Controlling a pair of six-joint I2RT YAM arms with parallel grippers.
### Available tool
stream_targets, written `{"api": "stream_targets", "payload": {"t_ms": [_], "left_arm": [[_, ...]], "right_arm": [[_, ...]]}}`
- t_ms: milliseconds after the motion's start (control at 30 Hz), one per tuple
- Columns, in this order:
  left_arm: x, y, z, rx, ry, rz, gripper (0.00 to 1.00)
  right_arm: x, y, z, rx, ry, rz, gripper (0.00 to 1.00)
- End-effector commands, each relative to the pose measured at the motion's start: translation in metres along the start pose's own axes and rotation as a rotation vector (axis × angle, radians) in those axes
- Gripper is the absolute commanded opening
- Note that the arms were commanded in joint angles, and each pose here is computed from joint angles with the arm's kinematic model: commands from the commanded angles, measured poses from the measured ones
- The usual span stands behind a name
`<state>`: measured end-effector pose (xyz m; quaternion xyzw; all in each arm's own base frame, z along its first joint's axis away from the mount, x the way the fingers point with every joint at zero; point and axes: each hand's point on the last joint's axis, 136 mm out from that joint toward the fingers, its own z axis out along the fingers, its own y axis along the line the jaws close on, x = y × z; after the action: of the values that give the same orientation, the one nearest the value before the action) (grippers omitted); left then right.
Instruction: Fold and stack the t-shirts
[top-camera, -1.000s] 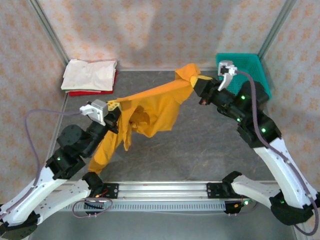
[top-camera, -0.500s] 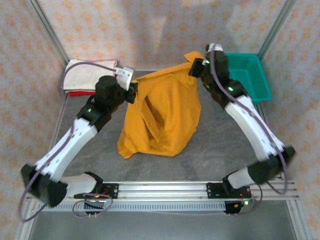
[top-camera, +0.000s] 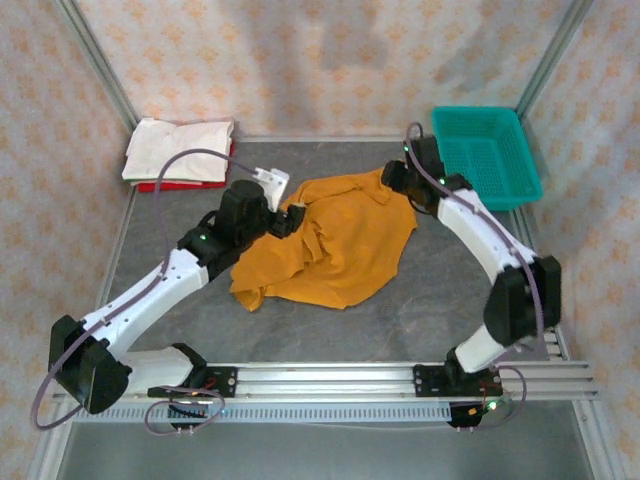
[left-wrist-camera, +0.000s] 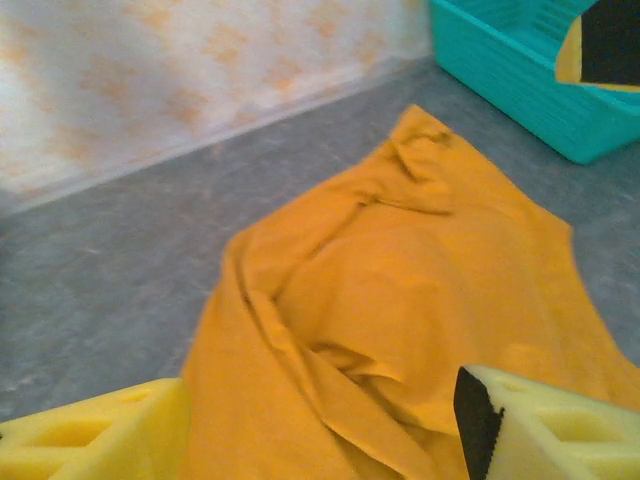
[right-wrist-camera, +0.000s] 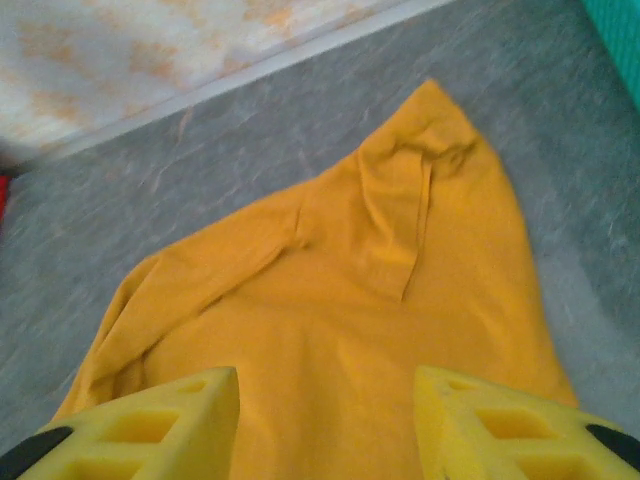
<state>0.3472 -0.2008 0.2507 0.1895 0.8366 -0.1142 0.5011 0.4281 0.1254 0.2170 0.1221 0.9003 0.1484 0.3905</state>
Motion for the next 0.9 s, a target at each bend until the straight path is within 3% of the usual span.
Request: {"api": "stream_targets", "payload": {"t_ms": [0,133,333,467,500,567,633,867], "left_arm": [[0.072,-0.026,0.036,0.019,0.216,-0.005,0.70],[0.116,-0.043,0.074,0.033,0.364,-0.105,0.64],[0.150,-0.061,0.104,0.060,0.431,-0.187,0.59],[0.162,-0.052,0.116,0.001,0.436,-0.172,0.41],[0.162,-0.050,0.117,-0.007,0.431,-0.168,0.35],[0.157,-0.044,0.115,-0.043,0.422,-0.161,0.10],[0.144,-0.036,0.106,-0.077,0.382,-0.155,0.00],[0.073,0.013,0.050,-0.246,0.211,-0.110,0.00]], "right_arm": [[0.008,0.008,-0.012,-0.110,-0.046,0.033,0.49],[0.025,-0.008,-0.006,-0.070,-0.035,0.041,0.48],[0.025,-0.015,0.002,-0.038,-0.058,0.046,0.48],[0.023,-0.011,0.009,-0.051,-0.058,0.048,0.48],[0.023,-0.011,0.010,-0.049,-0.053,0.044,0.48],[0.022,-0.012,0.010,-0.040,-0.054,0.035,0.49],[0.021,-0.017,0.011,-0.018,-0.056,0.025,0.49],[0.013,-0.020,0.025,0.016,0.005,-0.004,0.53]]}}
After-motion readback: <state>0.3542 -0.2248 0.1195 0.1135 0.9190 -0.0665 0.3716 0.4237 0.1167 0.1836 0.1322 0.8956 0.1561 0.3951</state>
